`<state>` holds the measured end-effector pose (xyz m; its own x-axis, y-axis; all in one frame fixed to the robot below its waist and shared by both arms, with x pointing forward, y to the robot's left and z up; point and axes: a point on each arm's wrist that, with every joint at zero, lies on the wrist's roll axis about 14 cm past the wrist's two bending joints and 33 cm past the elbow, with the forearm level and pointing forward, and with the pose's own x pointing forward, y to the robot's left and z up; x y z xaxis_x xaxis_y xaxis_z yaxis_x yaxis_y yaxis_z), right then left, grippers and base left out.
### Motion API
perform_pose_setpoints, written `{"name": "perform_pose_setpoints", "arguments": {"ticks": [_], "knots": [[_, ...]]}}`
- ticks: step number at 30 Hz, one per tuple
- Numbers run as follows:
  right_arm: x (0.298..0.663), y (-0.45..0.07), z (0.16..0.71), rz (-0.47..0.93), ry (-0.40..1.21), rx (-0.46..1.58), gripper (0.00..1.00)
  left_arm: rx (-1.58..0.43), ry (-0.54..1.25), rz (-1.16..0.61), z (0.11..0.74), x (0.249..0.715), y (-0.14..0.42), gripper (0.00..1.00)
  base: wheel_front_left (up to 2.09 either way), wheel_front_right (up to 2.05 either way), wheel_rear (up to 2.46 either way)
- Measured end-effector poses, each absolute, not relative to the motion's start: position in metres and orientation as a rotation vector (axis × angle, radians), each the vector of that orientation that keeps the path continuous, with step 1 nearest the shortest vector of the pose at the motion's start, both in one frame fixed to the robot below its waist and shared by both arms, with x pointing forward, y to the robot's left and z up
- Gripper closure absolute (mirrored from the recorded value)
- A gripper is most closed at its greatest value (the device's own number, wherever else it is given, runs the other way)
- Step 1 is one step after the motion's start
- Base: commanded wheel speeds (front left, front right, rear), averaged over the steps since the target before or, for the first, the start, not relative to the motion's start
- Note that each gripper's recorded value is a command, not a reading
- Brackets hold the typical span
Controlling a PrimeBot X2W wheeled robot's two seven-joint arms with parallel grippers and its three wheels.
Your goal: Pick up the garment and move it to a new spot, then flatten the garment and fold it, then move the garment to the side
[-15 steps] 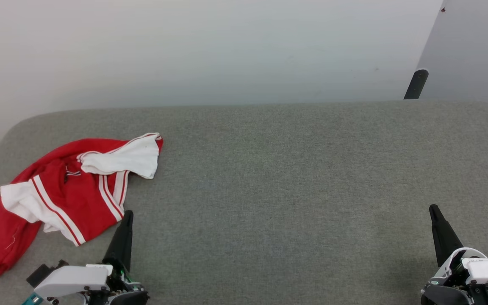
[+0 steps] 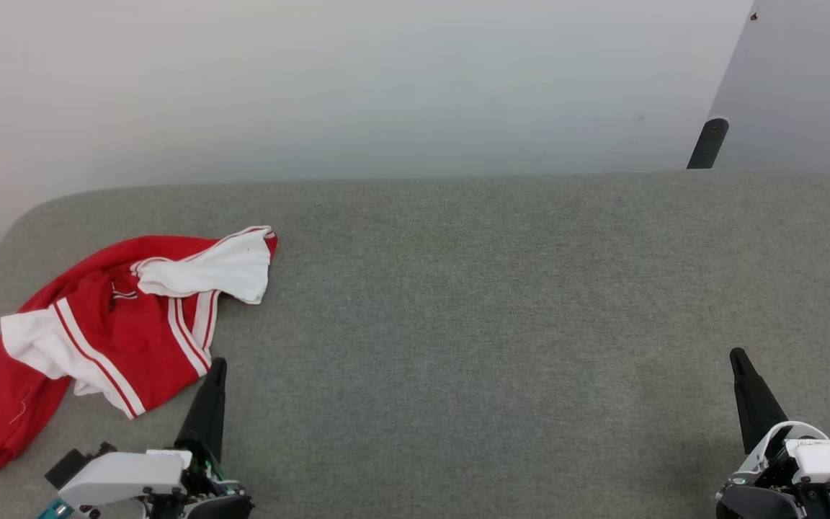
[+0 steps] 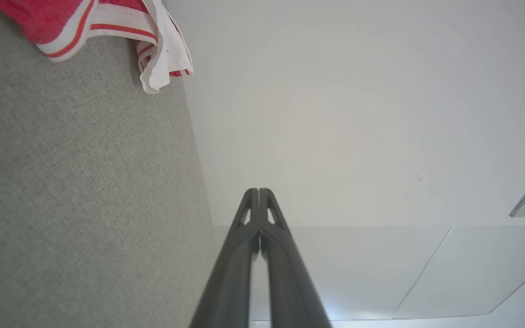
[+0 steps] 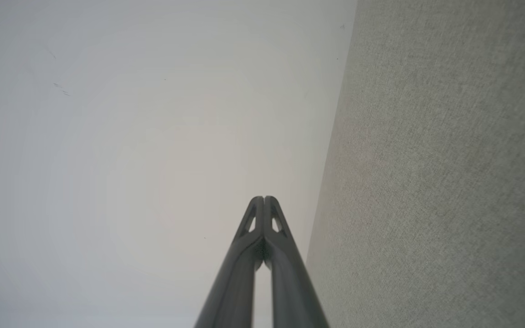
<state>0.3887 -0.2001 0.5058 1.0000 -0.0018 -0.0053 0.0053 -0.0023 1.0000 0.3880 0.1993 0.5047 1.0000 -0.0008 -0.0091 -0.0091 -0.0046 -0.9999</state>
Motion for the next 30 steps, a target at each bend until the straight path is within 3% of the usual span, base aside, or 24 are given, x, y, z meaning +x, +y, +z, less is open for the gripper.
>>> {"name": "perform_pose_setpoints", "arguments": {"ticks": [30], "knots": [[0.3887, -0.2001, 0.5058, -0.006, 0.003, 1.573, 1.0, -1.575, 0.008, 0.006, 0.5047, 0.388, 0.1993, 1.0, 0.0, 0.0, 0.0]]}}
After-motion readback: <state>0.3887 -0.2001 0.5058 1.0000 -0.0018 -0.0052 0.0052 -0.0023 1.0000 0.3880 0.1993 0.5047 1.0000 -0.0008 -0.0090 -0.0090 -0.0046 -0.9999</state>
